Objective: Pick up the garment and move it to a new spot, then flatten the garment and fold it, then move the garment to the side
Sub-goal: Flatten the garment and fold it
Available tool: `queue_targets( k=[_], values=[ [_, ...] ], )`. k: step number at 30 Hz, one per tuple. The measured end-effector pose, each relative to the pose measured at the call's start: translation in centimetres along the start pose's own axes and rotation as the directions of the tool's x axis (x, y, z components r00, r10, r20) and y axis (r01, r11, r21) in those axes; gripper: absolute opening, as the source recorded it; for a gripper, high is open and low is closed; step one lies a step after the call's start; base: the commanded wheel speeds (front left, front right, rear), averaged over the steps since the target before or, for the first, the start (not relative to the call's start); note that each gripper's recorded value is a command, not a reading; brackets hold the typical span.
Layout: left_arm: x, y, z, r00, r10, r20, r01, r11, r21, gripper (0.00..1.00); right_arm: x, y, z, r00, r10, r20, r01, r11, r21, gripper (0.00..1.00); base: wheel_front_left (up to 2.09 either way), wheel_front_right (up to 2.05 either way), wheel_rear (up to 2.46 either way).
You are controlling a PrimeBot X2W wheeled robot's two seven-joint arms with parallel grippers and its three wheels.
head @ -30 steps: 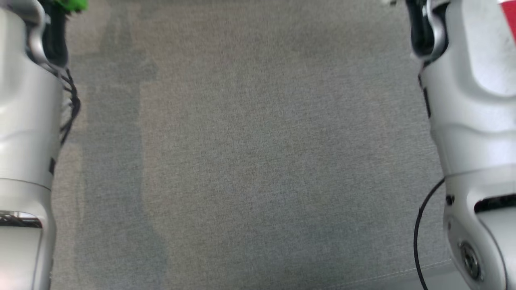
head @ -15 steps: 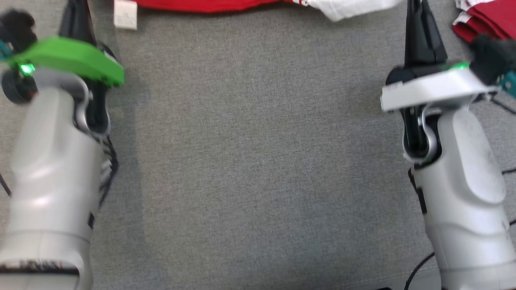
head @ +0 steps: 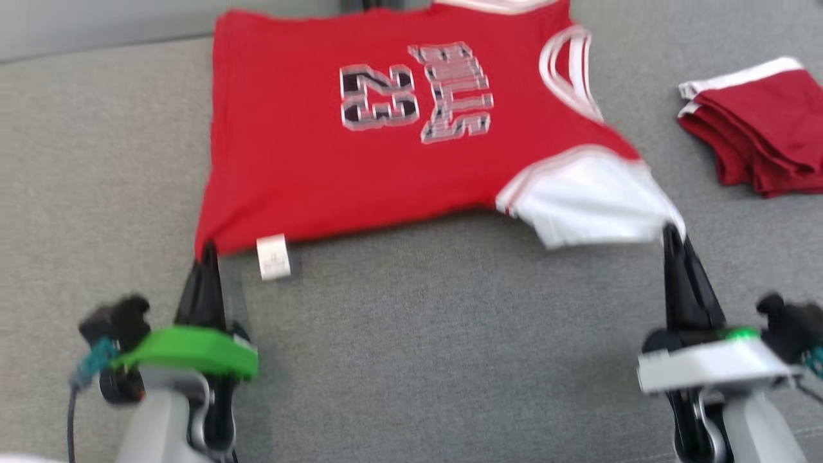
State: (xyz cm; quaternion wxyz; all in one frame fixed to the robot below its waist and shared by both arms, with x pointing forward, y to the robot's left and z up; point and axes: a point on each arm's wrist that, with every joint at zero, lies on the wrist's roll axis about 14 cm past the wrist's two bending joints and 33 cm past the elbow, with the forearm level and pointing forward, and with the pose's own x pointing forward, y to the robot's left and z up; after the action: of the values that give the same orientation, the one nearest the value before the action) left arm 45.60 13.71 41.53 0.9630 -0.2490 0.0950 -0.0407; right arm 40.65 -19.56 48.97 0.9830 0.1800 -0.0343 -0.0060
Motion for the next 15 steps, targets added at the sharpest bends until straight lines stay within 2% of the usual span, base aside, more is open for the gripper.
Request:
queue_targets(
  k=[8, 15],
  values=[
    [-8.9, -0.7, -0.6, 1.0, 0.023, 0.002, -0.023, 0.999, -0.031, 0.0, -7.6, -0.3, 1.7, 0.999, -0.027, -0.037, 0.028, 1.0, 0.007, 0.0, 0.0, 0.0, 0.0],
    [-12.0, -1.6, 0.0, 1.0, 0.025, -0.007, -0.026, 0.999, -0.028, 0.0, -9.7, 0.5, 1.6, 0.998, -0.012, -0.06, 0.014, 0.999, 0.034, 0.0, 0.0, 0.0, 0.0]
  ],
)
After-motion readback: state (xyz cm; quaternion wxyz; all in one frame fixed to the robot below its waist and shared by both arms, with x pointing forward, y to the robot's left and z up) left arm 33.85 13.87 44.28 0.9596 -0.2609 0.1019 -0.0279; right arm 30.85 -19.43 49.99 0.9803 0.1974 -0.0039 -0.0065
